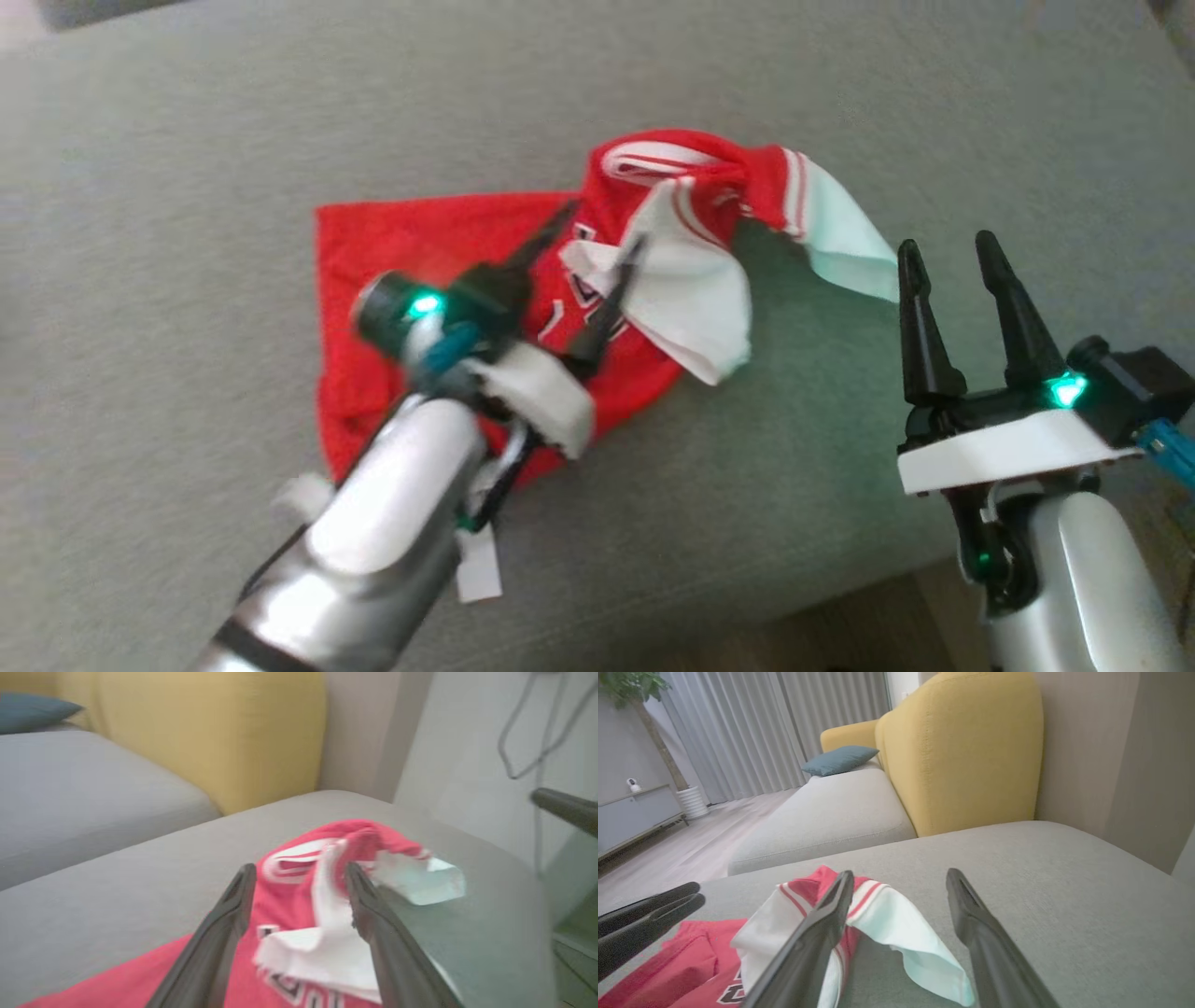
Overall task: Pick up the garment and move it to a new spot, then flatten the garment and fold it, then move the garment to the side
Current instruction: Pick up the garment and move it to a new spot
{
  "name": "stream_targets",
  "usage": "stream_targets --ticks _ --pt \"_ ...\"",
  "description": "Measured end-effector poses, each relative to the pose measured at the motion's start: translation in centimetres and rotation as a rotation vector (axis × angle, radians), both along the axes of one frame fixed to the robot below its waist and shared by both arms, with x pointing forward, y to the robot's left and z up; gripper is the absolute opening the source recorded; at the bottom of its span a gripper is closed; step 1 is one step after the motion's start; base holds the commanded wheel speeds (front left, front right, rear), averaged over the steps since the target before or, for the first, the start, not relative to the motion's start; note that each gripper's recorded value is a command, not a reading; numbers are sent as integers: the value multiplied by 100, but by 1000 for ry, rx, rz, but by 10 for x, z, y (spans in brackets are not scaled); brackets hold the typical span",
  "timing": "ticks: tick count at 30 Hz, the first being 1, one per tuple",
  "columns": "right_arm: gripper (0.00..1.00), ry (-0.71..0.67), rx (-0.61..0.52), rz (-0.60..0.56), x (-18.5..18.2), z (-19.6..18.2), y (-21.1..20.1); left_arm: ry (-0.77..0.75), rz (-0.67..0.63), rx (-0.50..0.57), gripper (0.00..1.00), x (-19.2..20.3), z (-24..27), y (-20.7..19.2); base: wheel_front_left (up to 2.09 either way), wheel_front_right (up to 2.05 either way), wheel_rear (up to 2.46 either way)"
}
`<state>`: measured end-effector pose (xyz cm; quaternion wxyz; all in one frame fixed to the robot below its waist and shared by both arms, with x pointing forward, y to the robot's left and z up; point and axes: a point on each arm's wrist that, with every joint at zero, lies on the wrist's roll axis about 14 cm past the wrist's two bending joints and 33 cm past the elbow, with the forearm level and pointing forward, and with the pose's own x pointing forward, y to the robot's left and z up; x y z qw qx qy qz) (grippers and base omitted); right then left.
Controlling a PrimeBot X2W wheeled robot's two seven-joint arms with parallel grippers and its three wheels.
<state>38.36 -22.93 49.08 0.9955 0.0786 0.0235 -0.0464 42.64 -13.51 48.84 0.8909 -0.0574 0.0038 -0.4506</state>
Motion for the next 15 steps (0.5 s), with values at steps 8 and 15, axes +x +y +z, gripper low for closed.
stream_targets --ticks 8,15 --pt "100 -9 -12 115 11 11 36 -71 477 -3 100 38 26 143 0 0 0" --pt "100 -1 -27 199 17 15 63 -77 779 56 100 14 22 254 0 0 0"
